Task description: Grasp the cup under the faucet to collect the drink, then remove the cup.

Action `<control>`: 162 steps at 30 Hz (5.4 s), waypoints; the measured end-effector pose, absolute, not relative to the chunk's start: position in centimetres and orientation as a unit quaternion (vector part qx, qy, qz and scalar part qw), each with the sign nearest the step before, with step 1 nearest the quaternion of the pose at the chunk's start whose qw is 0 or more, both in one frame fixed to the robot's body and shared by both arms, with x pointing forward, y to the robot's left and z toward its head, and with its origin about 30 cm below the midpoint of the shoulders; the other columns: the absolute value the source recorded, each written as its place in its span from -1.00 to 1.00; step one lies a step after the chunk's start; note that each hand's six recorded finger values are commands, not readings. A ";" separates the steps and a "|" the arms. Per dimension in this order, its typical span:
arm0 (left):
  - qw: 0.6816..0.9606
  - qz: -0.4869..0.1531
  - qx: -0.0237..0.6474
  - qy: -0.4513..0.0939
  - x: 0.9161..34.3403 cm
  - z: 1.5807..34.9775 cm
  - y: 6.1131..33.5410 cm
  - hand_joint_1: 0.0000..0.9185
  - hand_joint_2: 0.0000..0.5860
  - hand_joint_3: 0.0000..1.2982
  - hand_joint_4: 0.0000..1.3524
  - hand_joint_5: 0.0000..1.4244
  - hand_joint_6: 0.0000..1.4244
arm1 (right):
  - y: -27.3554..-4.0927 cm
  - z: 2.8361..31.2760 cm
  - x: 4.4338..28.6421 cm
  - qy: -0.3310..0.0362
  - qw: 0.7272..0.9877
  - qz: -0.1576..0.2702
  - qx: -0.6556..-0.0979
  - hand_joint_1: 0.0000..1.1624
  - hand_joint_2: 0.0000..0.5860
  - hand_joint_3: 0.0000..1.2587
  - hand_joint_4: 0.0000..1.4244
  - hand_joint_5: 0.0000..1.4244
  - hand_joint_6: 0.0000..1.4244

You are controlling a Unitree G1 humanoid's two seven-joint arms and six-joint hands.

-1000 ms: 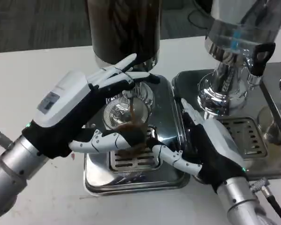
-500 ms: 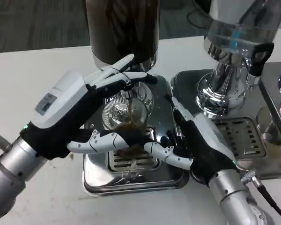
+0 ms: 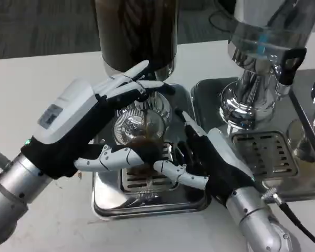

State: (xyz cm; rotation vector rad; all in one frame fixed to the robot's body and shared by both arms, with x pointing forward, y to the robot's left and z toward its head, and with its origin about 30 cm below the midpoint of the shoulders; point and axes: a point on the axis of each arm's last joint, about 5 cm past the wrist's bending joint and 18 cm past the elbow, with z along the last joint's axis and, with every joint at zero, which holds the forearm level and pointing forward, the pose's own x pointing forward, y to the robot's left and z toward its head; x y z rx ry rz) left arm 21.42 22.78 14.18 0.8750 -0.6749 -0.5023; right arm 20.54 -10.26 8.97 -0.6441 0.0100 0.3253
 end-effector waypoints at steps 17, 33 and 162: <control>0.845 -0.193 0.416 -0.277 19.7 13.0 24.3 -1.00 -0.43 -0.58 -1.00 -0.82 -1.00 | -10.3 8.7 21.0 0.014 0.937 0.157 -0.311 -0.30 -0.41 -1.00 -1.00 -1.00 -1.00; 0.905 0.002 0.363 -0.222 15.0 9.8 26.9 -1.00 -0.38 -0.64 -1.00 -0.89 -1.00 | -9.9 8.8 21.0 0.005 0.941 0.156 -0.300 -0.27 -0.41 -1.00 -1.00 -1.00 -1.00; 0.945 0.051 0.318 -0.053 11.4 5.4 26.6 -1.00 -0.17 -0.35 -0.90 -0.73 -0.97 | -6.5 5.6 20.4 -0.059 0.980 0.076 -0.176 0.73 -0.44 -0.36 -0.20 0.22 0.85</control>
